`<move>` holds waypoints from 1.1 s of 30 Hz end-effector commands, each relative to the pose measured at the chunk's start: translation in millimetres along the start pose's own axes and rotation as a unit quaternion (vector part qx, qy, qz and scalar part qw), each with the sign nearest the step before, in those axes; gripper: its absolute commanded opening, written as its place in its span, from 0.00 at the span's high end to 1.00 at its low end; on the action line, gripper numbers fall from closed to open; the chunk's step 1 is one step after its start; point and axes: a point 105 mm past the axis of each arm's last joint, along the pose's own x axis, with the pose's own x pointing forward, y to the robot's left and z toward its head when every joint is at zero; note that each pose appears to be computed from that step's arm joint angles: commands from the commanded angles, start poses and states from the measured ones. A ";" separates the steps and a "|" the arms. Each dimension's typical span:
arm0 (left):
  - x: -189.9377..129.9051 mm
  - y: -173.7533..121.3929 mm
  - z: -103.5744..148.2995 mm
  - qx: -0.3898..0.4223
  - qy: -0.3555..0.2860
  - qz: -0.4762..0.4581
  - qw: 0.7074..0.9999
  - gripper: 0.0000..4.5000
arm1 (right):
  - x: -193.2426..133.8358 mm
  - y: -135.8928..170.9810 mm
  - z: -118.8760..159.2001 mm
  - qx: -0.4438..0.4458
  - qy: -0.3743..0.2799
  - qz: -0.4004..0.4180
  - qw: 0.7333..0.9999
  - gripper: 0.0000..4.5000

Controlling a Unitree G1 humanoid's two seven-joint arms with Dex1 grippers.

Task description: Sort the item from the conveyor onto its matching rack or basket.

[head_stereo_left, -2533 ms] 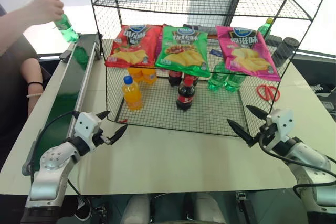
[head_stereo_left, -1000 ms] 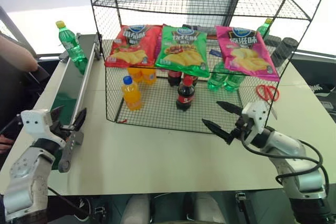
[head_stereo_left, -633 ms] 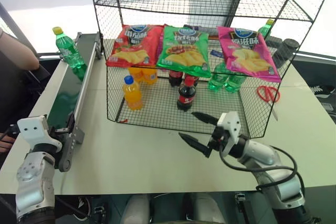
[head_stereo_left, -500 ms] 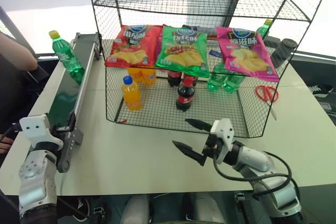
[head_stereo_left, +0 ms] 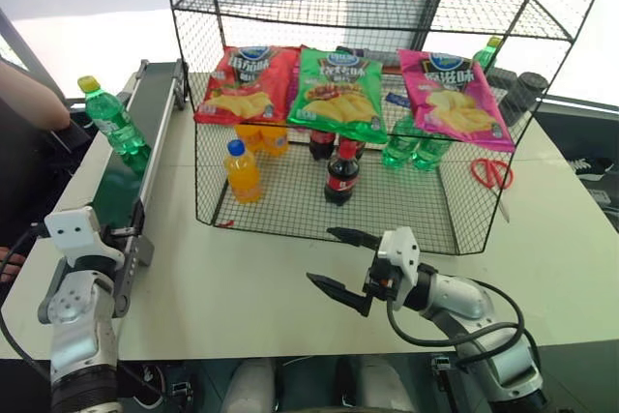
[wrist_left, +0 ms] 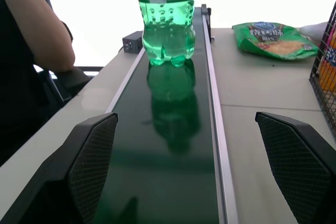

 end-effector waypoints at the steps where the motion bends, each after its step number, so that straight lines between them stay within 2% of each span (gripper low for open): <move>1: 1.8 6.6 7.7 0.008 -0.020 0.021 1.000 0.00 | 3.4 2.1 8.3 -0.011 -0.021 0.013 1.000 0.01; 33: 2.7 19.8 8.9 -0.013 -0.042 0.075 0.996 0.00 | 6.8 4.1 14.8 -0.003 -0.031 0.030 0.999 0.01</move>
